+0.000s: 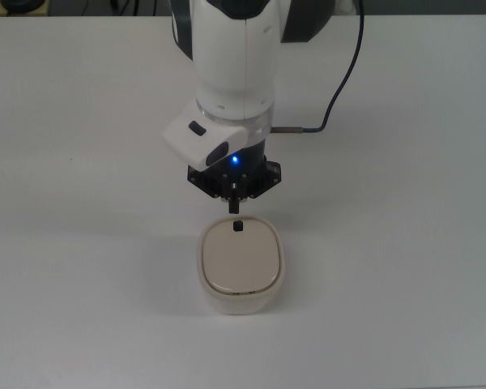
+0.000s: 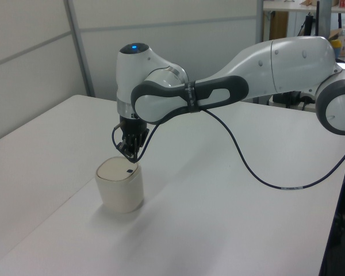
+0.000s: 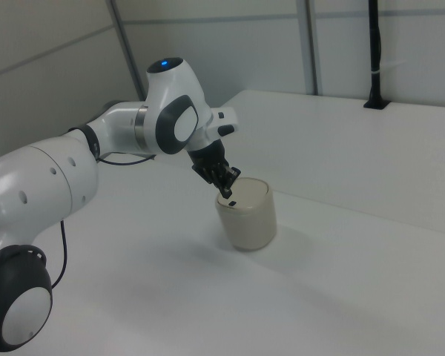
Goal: Open the trash can
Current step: 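Pull the lid tab upward with the gripper to swing the lid open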
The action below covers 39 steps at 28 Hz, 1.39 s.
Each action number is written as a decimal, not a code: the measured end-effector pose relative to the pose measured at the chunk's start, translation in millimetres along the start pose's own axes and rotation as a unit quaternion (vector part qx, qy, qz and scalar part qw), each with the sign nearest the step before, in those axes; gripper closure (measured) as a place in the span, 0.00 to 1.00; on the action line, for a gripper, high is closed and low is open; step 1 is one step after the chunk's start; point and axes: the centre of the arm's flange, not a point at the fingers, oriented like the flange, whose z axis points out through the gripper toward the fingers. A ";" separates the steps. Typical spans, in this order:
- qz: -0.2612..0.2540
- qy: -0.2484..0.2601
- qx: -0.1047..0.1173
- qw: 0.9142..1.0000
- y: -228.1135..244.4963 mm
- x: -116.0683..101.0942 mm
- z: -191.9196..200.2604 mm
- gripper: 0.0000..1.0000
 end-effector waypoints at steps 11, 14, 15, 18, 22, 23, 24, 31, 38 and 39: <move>0.007 0.011 -0.011 1.000 -1.8 5.0 22.1 0.99; 0.010 0.013 -0.017 1.000 -1.3 6.6 33.6 0.99; 0.010 0.012 -0.018 1.000 -1.1 6.9 37.4 0.99; 0.010 0.016 -0.020 1.000 -1.2 9.1 37.6 0.99; 0.009 0.017 -0.021 1.000 -2.5 9.1 37.9 0.99; 0.009 0.017 -0.022 1.000 -2.9 9.1 37.9 0.99; 0.009 0.017 -0.022 1.000 -3.4 9.0 38.0 0.99; 0.015 0.023 -0.021 0.999 -5.5 10.9 31.4 0.99; 0.025 0.035 -0.020 0.999 -3.5 11.7 3.4 0.99; 0.025 0.034 -0.022 0.999 -3.0 11.0 -1.2 0.99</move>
